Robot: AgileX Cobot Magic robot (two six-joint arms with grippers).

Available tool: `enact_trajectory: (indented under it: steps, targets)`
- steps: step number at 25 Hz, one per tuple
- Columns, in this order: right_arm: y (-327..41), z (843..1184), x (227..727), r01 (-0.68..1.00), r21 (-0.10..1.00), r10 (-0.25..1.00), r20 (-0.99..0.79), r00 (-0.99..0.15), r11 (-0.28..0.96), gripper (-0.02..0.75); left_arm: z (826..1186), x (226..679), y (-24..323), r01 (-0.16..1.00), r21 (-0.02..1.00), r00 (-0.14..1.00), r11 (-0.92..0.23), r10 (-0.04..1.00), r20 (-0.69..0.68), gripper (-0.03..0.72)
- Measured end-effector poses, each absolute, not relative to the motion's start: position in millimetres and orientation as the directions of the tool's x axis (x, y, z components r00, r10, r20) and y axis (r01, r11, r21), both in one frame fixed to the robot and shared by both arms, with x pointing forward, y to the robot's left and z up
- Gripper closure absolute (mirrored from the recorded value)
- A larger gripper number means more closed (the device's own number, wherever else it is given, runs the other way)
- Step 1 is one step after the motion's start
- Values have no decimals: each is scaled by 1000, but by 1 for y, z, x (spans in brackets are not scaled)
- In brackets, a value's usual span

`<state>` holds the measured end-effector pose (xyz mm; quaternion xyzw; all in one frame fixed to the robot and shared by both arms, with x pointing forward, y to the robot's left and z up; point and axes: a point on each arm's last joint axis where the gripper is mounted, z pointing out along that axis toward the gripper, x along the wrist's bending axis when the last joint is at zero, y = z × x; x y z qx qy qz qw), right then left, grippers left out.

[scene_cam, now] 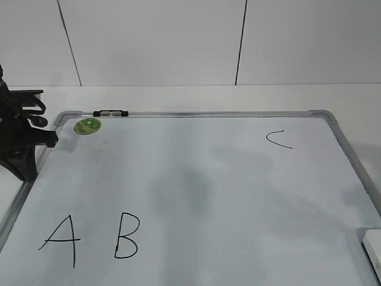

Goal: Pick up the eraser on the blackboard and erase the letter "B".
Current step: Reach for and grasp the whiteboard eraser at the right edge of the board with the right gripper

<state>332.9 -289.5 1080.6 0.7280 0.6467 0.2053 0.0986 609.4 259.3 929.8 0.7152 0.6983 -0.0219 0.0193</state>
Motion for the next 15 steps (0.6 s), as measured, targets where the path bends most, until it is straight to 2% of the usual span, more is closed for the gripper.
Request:
enact_trajectory:
  steps: [4, 8, 15]
  targets:
    - [-290, 1078, 337, 906, 383, 976, 184, 114, -178, 185, 930, 609, 259, 1000, -3, 23, -23, 998, -60, 666]
    - [-290, 1072, 348, 924, 326, 972, 185, 143, -198, 134, 930, 609, 259, 1000, -3, 23, -23, 998, -60, 666]
    - [-288, 1062, 355, 949, 270, 980, 154, 123, -161, 102, 930, 609, 259, 1000, -3, 23, -23, 998, -60, 666]
